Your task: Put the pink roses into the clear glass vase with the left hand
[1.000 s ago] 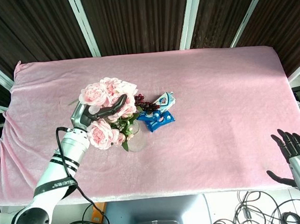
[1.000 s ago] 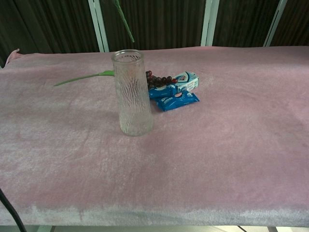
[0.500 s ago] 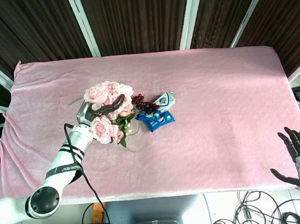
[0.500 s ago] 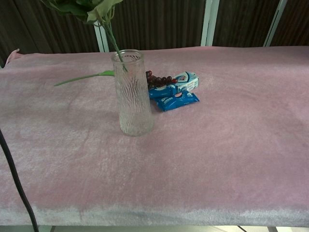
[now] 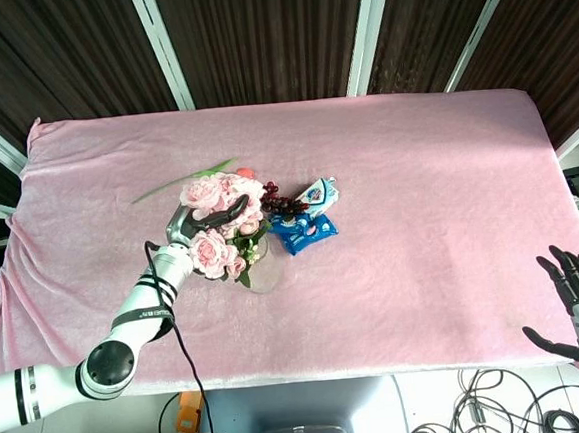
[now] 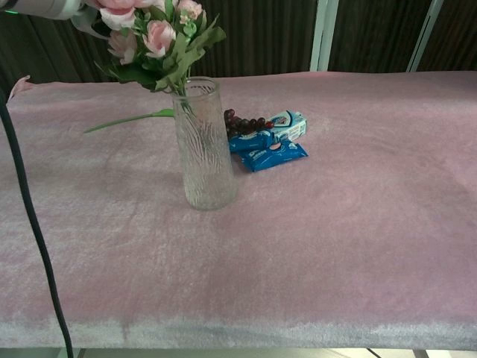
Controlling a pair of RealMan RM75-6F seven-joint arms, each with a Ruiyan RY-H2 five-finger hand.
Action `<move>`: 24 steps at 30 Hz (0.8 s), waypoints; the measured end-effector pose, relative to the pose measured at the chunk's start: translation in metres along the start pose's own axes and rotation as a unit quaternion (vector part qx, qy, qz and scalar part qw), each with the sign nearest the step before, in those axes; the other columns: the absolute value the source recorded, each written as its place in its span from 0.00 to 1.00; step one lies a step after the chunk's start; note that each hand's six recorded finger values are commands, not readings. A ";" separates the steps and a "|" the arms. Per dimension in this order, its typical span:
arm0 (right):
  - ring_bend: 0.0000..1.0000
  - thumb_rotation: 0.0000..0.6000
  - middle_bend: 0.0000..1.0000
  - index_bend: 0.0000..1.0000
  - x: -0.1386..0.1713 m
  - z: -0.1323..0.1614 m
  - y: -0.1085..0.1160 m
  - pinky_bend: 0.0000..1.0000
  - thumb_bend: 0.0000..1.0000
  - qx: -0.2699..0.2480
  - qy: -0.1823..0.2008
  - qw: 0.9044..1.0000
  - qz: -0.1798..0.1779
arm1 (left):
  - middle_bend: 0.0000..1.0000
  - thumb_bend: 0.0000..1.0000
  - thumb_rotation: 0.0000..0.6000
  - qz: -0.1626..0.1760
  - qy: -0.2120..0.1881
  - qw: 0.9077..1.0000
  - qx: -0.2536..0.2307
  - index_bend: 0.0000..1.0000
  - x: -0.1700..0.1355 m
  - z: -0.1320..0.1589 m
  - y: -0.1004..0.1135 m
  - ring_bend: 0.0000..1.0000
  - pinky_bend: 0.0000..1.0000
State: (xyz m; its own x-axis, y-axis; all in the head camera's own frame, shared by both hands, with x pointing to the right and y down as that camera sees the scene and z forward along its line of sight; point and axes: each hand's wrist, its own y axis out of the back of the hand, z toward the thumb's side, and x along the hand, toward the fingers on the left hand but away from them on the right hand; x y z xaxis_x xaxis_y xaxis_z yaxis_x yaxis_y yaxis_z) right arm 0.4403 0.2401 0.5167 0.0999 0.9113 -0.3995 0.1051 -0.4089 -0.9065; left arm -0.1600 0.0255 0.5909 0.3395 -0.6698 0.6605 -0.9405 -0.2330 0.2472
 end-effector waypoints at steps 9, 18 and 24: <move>0.00 1.00 0.00 0.00 0.003 -0.006 0.006 0.00 0.29 -0.005 -0.003 1.000 -0.008 | 0.29 0.40 1.00 -0.013 -0.001 1.000 0.004 0.21 0.015 -0.023 -0.006 0.32 0.58; 0.00 1.00 0.00 0.00 0.005 -0.007 0.008 0.00 0.29 -0.005 -0.003 1.000 -0.013 | 0.14 0.37 1.00 -0.028 -0.022 0.998 0.050 0.05 0.016 -0.032 -0.011 0.10 0.29; 0.00 1.00 0.00 0.00 0.005 -0.006 0.007 0.00 0.29 -0.005 0.001 1.000 -0.011 | 0.00 0.24 1.00 -0.044 -0.040 0.994 0.094 0.00 0.011 -0.033 -0.014 0.00 0.00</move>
State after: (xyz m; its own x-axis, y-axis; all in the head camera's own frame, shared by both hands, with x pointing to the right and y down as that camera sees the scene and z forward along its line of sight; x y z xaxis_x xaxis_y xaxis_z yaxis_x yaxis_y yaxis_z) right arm 0.4471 0.2418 0.5089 0.0993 0.9199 -0.3793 0.1171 -0.3894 -0.9136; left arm -0.1428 0.0447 0.6186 0.4262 -0.6928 0.5817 -0.8950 -0.4164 0.1598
